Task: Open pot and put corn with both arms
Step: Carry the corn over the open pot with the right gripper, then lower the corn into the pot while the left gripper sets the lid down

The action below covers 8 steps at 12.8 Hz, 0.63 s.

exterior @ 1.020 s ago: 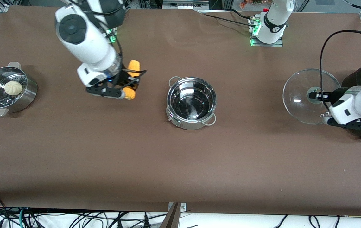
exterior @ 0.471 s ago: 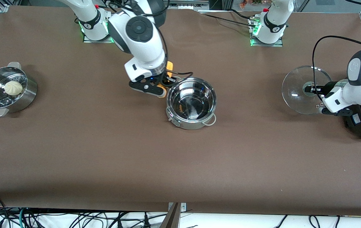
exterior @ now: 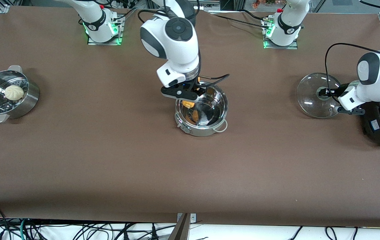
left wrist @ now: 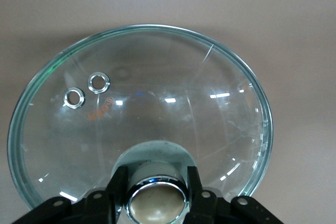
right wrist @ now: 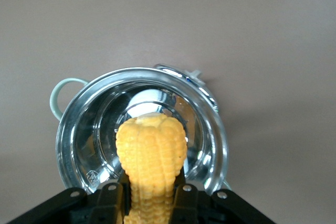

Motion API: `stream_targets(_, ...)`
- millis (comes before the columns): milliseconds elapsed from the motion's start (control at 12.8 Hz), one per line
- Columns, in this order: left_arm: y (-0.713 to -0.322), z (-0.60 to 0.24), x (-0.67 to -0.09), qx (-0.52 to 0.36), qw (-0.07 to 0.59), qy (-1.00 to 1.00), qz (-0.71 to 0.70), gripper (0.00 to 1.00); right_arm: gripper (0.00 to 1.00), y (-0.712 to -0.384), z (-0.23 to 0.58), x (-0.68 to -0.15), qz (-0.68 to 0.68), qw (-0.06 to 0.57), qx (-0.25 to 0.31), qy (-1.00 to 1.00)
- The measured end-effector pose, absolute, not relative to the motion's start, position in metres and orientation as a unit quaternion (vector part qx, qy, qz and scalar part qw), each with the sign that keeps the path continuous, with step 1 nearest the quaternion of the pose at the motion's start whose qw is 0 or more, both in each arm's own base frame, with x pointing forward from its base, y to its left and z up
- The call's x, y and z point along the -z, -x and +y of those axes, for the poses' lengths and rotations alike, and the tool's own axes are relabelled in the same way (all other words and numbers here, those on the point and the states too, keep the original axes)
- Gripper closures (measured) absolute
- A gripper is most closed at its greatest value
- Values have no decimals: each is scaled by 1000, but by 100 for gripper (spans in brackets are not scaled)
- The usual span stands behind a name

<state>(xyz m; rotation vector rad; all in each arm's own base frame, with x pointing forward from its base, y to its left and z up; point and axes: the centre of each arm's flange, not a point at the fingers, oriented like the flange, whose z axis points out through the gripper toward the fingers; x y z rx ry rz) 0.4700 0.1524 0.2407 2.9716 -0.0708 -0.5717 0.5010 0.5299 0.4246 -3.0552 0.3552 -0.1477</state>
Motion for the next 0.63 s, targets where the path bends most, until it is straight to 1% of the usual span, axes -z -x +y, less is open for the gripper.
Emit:
stream_targets(392,-461,164,-210,182,75,-980,-26,50,68,-489,561,-386,55,25,73,996)
stream_targets(627,-479,140,-221,162,72,-983,-54,50,68,-489,567,-374,35,32,75,996)
